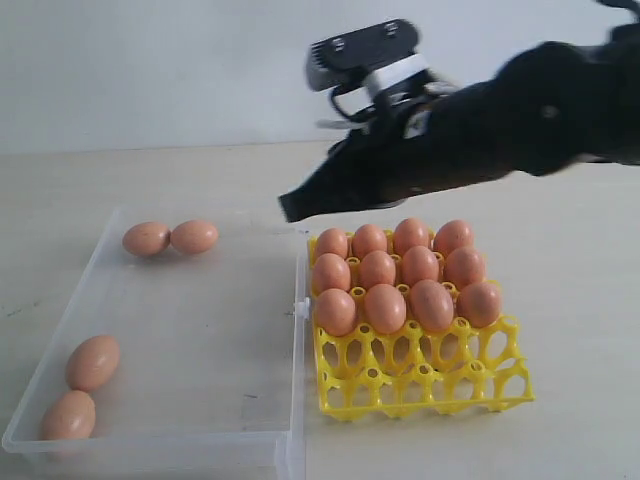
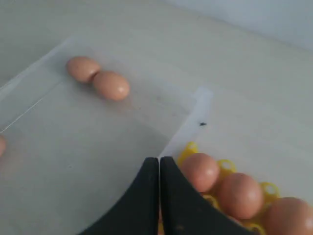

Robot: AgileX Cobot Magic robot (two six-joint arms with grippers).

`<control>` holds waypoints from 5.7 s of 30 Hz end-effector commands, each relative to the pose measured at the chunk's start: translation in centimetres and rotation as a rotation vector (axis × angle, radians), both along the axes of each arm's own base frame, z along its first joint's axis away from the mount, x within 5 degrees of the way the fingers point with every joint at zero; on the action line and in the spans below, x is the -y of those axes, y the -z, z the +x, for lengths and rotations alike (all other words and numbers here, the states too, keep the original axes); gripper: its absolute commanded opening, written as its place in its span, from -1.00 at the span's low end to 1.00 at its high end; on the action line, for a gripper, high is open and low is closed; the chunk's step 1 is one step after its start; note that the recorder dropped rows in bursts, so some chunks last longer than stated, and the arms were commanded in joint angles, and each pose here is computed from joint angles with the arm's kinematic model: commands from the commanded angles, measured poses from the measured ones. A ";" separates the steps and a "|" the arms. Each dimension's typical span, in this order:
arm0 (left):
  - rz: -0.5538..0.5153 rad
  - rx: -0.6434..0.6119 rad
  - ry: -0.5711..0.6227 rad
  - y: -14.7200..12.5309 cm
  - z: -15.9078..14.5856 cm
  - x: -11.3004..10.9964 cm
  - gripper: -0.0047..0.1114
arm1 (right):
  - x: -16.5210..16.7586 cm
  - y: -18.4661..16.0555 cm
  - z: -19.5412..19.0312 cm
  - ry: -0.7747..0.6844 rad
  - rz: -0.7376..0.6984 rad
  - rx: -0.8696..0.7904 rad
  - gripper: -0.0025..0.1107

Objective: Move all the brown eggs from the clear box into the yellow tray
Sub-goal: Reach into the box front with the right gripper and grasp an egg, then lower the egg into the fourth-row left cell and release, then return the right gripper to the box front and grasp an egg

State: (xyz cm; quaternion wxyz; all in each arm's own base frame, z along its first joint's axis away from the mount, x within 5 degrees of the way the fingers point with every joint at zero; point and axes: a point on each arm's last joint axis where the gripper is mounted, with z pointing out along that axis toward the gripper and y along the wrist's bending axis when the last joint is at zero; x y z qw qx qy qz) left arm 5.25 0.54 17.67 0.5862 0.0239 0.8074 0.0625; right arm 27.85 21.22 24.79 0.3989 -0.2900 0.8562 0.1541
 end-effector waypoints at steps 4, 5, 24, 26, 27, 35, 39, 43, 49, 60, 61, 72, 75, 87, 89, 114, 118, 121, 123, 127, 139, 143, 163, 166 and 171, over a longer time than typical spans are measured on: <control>-0.006 0.019 0.007 -0.2 0.0 0.1 -0.92 | -10.8 2.6 0.0 -0.152 0.005 -0.214 -0.15; -0.006 0.019 0.007 -0.2 0.0 0.1 -0.92 | -11.9 3.0 0.0 -0.156 0.025 -0.234 -0.07; -0.006 0.019 0.007 -0.2 0.0 0.1 -0.92 | -21.3 11.6 -0.1 -0.132 0.034 -0.585 0.11; -0.006 0.019 0.007 -0.2 0.0 0.1 -0.92 | -21.3 11.7 -0.1 -0.132 0.030 -0.583 0.11; -0.006 0.019 0.007 -0.2 0.0 0.1 -0.92 | -21.3 11.8 0.0 -0.133 0.030 -0.582 0.11; -0.006 0.019 0.007 -0.2 0.0 0.1 -0.92 | -21.5 13.2 0.2 -0.138 0.018 -0.560 0.11; -0.006 0.019 0.007 -0.2 0.0 0.1 -0.92 | -21.5 13.7 0.3 -0.147 0.012 -0.548 0.23; -0.006 0.019 0.007 -0.2 0.0 0.1 -0.92 | -21.7 13.7 0.6 -0.143 0.032 -0.518 0.02; -0.006 0.019 0.007 -0.2 0.0 0.1 -0.92 | -21.7 13.2 1.1 -0.152 0.035 -0.444 -0.95; -0.006 0.019 0.007 -0.2 0.0 0.1 -0.92 | -14.9 7.9 -1.3 -0.167 0.118 0.015 -0.96; -0.006 0.019 0.007 -0.2 0.0 0.1 -0.92 | -13.2 7.9 -2.2 -0.166 0.109 0.064 -0.96; -0.006 0.019 0.007 -0.2 0.0 0.1 -0.92 | -0.4 6.8 -8.8 -0.066 -0.051 0.327 -0.96; -0.006 0.019 0.007 -0.2 0.0 0.1 -0.92 | 1.4 8.1 -10.0 -0.066 -0.090 0.293 -0.96; -0.006 0.019 0.007 -0.2 0.0 0.1 -0.92 | 2.0 9.2 -10.3 -0.038 -0.094 0.272 -0.96; -0.006 0.019 0.007 -0.2 0.0 0.1 -0.92 | 1.9 9.7 -10.4 -0.056 -0.110 0.246 -0.96; -0.006 0.019 0.007 -0.2 0.0 0.1 -0.92 | 1.2 11.5 -10.4 -0.064 -0.122 0.144 -0.96; -0.006 0.019 0.007 -0.2 0.0 0.1 -0.92 | 0.9 11.5 -10.4 -0.064 -0.117 0.100 -0.90; -0.006 0.019 0.007 -0.2 0.0 0.1 -0.92 | 0.8 11.5 -10.3 -0.033 -0.105 0.080 -0.79; -0.006 0.019 0.007 -0.2 0.0 0.1 -0.92 | 0.8 11.6 -10.3 -0.028 -0.108 0.074 -0.73; -0.006 0.019 0.007 -0.2 0.0 0.1 -0.92 | 0.9 12.1 -10.2 -0.004 -0.111 0.051 -0.57; -0.006 0.019 0.007 -0.2 0.0 0.1 -0.92 | 1.0 12.2 -10.2 0.026 -0.104 0.038 0.18; -0.006 0.019 0.007 -0.2 0.0 0.1 -0.92 | 1.0 11.5 -10.2 0.028 -0.083 0.056 0.13; -0.006 0.019 0.007 -0.2 0.0 0.1 -0.92 | -12.0 3.5 -2.8 -0.262 0.058 0.022 -0.96; -0.006 0.019 0.007 -0.2 0.0 0.1 -0.92 | -14.6 4.6 -1.0 -0.277 0.015 -0.149 -0.84; -0.006 0.019 0.007 -0.2 0.0 0.1 -0.92 | -16.7 6.4 0.6 -0.302 -0.204 -0.355 -0.17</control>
